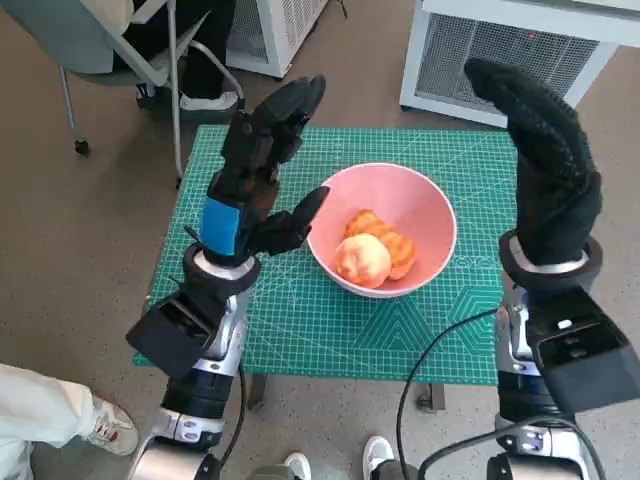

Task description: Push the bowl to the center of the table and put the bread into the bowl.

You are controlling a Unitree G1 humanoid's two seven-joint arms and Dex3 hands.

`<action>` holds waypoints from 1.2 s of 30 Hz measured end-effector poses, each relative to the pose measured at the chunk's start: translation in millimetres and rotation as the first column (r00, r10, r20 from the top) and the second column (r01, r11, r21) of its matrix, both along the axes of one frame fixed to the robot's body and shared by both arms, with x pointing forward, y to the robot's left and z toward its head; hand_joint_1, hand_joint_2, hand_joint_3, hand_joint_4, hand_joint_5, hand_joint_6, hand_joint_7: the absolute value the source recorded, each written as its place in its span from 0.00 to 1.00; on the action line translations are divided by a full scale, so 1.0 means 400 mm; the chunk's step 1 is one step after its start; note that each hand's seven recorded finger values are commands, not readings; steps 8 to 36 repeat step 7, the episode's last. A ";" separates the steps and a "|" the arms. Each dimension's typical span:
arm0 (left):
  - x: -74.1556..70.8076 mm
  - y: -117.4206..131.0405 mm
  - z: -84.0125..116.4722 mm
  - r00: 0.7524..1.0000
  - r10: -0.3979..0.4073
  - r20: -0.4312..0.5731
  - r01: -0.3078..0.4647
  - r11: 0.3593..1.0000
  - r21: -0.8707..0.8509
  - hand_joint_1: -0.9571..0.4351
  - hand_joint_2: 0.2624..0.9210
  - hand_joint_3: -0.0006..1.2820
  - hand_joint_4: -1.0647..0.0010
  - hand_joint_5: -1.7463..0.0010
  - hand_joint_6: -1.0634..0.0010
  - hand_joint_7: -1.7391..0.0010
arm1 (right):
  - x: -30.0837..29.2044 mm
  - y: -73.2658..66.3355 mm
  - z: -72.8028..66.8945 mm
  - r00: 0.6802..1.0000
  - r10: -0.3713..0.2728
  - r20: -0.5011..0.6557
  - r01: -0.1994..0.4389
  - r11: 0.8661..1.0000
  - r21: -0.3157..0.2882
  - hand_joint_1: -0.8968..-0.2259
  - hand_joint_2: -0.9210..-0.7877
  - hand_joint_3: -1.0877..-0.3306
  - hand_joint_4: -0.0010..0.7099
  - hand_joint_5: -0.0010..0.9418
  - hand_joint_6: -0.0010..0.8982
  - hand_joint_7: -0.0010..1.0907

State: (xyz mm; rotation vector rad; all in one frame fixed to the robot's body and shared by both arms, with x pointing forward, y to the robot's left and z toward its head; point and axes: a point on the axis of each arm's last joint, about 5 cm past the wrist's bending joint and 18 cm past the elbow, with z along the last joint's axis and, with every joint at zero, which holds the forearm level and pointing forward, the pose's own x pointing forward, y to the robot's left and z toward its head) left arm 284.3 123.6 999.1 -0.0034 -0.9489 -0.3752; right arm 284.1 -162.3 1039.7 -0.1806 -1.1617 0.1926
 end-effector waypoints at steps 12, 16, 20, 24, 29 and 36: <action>-0.001 0.003 -0.006 0.999 -0.030 -0.028 0.030 0.999 -0.013 0.37 1.00 0.38 0.71 1.00 0.94 0.64 | 0.001 0.003 -0.003 1.000 0.001 -0.002 -0.001 1.000 -0.005 0.53 0.00 0.41 0.40 0.00 0.00 0.58; -0.001 0.003 -0.006 0.999 -0.030 -0.028 0.030 0.999 -0.013 0.37 1.00 0.38 0.71 1.00 0.94 0.64 | 0.001 0.003 -0.003 1.000 0.001 -0.002 -0.001 1.000 -0.005 0.53 0.00 0.41 0.40 0.00 0.00 0.58; -0.001 0.003 -0.006 0.999 -0.030 -0.028 0.030 0.999 -0.013 0.37 1.00 0.38 0.71 1.00 0.94 0.64 | 0.001 0.003 -0.003 1.000 0.001 -0.002 -0.001 1.000 -0.005 0.53 0.00 0.41 0.40 0.00 0.00 0.58; -0.001 0.003 -0.006 0.999 -0.030 -0.028 0.030 0.999 -0.013 0.37 1.00 0.38 0.71 1.00 0.94 0.64 | 0.001 0.003 -0.003 1.000 0.001 -0.002 -0.001 1.000 -0.005 0.53 0.00 0.41 0.40 0.00 0.00 0.58; -0.001 0.003 -0.006 0.999 -0.030 -0.028 0.030 0.999 -0.013 0.37 1.00 0.38 0.71 1.00 0.94 0.64 | 0.001 0.003 -0.003 1.000 0.001 -0.002 -0.001 1.000 -0.005 0.53 0.00 0.41 0.40 0.00 0.00 0.58; -0.001 0.003 -0.006 0.999 -0.030 -0.028 0.030 0.999 -0.013 0.37 1.00 0.38 0.71 1.00 0.94 0.64 | 0.001 0.003 -0.003 1.000 0.001 -0.002 -0.001 1.000 -0.005 0.53 0.00 0.41 0.40 0.00 0.00 0.58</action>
